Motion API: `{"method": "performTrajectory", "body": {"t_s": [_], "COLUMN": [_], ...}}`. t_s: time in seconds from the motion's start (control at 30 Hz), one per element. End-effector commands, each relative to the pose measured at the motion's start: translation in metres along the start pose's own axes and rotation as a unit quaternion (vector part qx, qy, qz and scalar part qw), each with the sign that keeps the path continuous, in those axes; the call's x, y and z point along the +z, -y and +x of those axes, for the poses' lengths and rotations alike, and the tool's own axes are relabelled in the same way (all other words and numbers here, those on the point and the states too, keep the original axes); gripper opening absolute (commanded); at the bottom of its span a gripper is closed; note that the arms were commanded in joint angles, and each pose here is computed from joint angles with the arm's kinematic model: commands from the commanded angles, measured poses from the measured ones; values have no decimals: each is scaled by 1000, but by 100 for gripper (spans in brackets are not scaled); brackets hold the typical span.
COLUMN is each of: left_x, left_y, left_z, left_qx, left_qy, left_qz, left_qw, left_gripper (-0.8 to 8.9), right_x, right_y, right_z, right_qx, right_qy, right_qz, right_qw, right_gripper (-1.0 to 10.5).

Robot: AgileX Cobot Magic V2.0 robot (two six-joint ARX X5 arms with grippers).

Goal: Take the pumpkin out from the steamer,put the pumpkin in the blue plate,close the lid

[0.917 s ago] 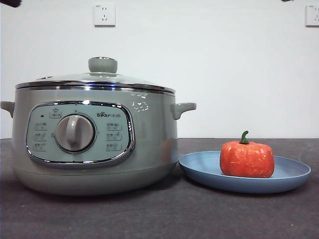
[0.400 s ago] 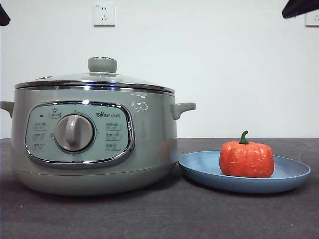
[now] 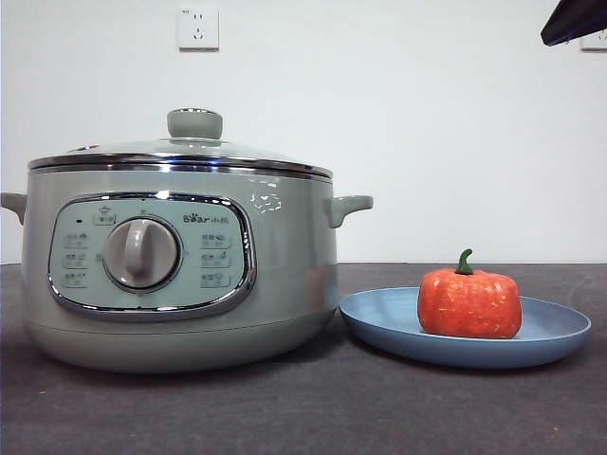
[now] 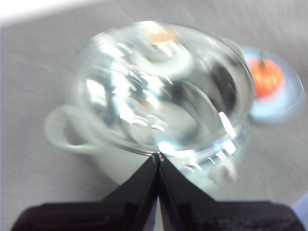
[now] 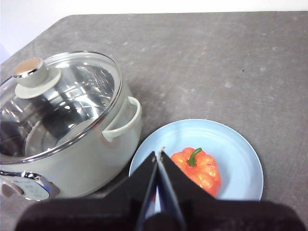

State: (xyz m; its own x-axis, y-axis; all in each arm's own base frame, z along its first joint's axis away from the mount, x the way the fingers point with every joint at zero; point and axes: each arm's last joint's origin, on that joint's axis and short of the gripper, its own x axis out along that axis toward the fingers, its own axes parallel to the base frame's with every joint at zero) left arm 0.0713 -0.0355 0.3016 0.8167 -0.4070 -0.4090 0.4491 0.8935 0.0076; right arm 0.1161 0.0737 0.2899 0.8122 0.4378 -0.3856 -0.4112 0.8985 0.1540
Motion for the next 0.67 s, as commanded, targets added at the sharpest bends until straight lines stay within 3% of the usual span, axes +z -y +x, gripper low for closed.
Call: {"method": "performTrajectory", "body": {"t_s": [0.03,0.23,0.33,0.67], "left_x": [-10,-41,-53,-114], "left_y": [-5,-11,-19,-40], "left_z": [-26,-38,-20,45], "left_qx": [48,190,229,226], "left_qy": [79,179,166,103], "left_qz": [-6,-17,-29,-55], "left_qw": [996,965,959,967], "left_gripper": [-3,-3,-3,-3], "right_x": [-2,-2,-2,-4], "right_y": [1,1,1,1], "right_z": [1,1,1,0], "right_qx": [-2,-2,-3,-4], "right_qy": [-3,-3,-4,-10], "right_qz": [5,5,4,4], "right_qw": [1000,1000,1000,1000], "right_gripper": [0,0,0,0]}}
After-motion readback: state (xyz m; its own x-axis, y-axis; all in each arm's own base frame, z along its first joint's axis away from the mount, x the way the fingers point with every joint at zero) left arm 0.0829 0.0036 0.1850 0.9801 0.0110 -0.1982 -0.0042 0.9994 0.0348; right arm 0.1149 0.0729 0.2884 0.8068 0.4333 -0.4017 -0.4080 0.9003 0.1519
